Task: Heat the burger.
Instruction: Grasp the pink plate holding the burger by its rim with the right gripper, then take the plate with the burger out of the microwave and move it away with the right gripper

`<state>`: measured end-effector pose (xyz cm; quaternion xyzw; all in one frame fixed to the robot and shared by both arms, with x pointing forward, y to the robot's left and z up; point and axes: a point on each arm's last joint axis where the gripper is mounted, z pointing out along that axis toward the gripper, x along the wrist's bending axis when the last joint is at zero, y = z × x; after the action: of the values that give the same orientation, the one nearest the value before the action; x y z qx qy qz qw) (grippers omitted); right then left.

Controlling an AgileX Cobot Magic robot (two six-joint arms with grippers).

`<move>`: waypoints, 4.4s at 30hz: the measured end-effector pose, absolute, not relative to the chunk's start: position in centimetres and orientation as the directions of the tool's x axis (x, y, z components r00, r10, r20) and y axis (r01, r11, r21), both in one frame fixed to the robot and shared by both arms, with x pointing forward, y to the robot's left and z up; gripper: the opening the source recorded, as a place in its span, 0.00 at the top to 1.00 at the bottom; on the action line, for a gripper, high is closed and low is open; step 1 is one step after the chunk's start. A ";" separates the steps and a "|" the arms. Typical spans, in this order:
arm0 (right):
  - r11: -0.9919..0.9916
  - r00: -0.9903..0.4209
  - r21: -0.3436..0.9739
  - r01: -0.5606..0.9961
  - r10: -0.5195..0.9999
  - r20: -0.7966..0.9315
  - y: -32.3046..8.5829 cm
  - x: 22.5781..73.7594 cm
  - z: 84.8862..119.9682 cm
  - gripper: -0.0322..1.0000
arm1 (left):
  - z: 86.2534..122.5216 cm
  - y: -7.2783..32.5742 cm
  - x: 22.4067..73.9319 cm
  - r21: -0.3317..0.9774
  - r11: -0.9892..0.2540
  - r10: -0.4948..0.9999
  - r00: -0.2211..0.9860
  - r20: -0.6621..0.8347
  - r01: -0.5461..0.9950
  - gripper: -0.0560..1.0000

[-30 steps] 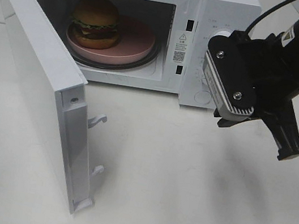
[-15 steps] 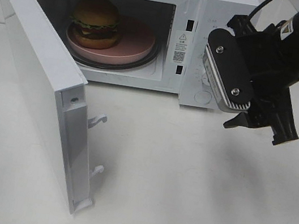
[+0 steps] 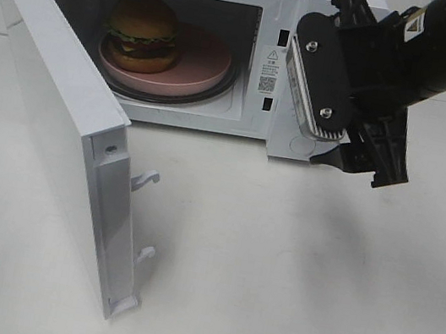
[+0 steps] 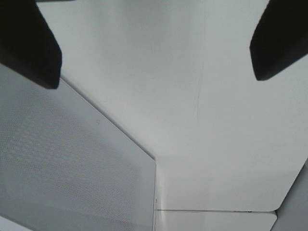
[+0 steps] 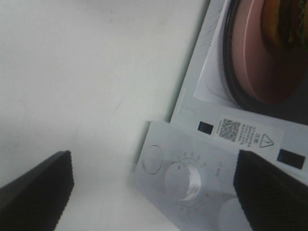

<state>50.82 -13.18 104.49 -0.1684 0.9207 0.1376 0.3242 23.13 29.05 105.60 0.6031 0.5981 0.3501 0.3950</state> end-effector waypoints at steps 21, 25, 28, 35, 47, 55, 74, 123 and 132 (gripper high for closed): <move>0.894 -0.666 0.137 -0.427 -0.208 -0.716 -8.8 54.2 102.1 0.13 | 105.6 29.0 23.1 0.895 0.027 0.998 0.039 -0.050 0.445 0.01; 0.897 -0.673 0.157 -0.414 -0.184 -0.716 -8.2 54.9 101.7 0.13 | 105.6 29.0 23.1 0.896 0.027 0.998 0.039 -0.050 0.444 0.01; 0.899 -0.679 0.165 -0.406 -0.176 -0.713 -7.5 55.8 101.1 0.13 | 105.6 29.0 23.1 0.896 0.027 0.998 0.039 -0.050 0.444 0.01; 0.900 -0.682 0.160 -0.405 -0.181 -0.708 -6.5 57.2 100.1 0.14 | 105.6 29.0 23.1 0.896 0.027 0.998 0.039 -0.050 0.444 0.01; 0.902 -0.677 0.150 -0.405 -0.186 -0.712 -4.6 60.0 98.4 0.15 | 105.6 29.0 23.1 0.896 0.027 0.998 0.039 -0.050 0.444 0.01; 0.907 -0.692 0.139 -0.399 -0.198 -0.695 -3.3 61.9 96.7 0.16 | 105.6 29.0 23.1 0.896 0.027 0.998 0.039 -0.050 0.444 0.01; 0.922 -0.712 0.175 -0.346 -0.137 -0.688 -1.1 65.3 94.9 0.21 | 105.6 29.0 23.1 0.896 0.027 0.998 0.039 -0.050 0.444 0.01; 0.912 -0.759 0.260 -0.317 -0.080 -0.646 2.4 66.9 91.4 0.87 | 105.6 29.0 23.1 0.896 0.027 0.998 0.039 -0.050 0.444 0.01; 0.918 -0.779 0.249 -0.309 -0.094 -0.620 2.2 66.5 92.0 0.87 | 105.6 29.0 23.1 0.896 0.027 0.998 0.039 -0.050 0.444 0.01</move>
<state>66.52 2.16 92.04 -0.1088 0.9275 0.1713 0.3141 23.12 29.05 105.60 0.6029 0.5979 0.3504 0.3952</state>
